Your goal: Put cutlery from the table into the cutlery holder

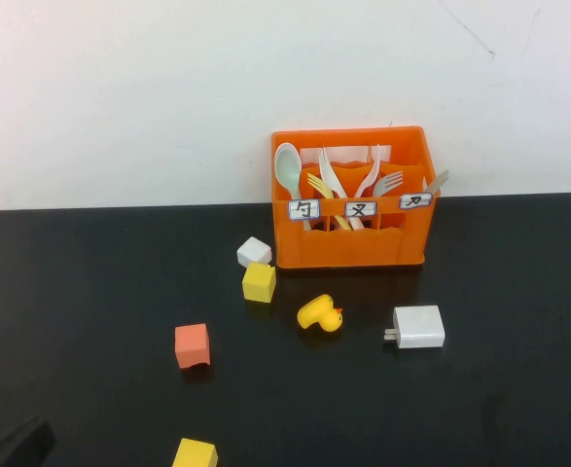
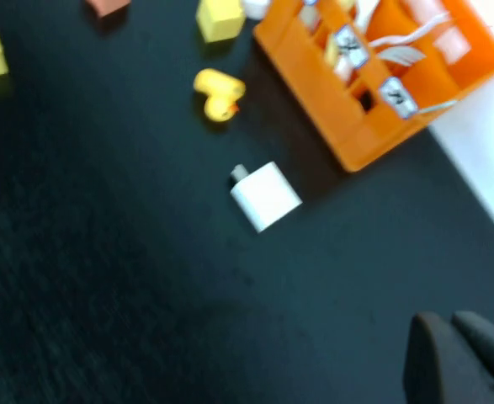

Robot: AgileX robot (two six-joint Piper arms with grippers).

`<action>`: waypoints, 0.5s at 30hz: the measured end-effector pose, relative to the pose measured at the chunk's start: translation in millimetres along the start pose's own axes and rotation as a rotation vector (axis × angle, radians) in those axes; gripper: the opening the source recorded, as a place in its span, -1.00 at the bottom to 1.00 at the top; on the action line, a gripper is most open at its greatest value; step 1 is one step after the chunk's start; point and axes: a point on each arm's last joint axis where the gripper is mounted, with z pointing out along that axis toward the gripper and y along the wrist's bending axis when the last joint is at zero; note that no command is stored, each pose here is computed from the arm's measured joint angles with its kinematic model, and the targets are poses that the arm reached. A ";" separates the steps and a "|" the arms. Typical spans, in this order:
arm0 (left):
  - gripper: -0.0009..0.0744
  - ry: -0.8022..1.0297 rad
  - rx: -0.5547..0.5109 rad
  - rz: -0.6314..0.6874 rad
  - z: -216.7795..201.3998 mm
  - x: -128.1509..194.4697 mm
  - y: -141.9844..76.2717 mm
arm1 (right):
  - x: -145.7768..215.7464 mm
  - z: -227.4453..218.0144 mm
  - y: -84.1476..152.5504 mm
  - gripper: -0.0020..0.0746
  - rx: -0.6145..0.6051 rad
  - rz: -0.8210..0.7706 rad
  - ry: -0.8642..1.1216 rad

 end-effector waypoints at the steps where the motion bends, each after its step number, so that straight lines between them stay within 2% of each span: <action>1: -0.98 0.004 0.000 0.000 0.0 0.4 0.0 | 5.7 -3.3 6.9 -0.93 0.025 -0.004 -0.019; 7: -0.98 0.044 -0.005 0.001 -0.1 4.0 0.5 | 37.8 -17.7 43.2 -0.93 0.169 -0.018 -0.125; 15: -0.98 0.082 -0.010 0.002 -0.3 7.4 0.9 | 65.2 -10.9 74.9 -0.95 0.143 -0.022 -0.169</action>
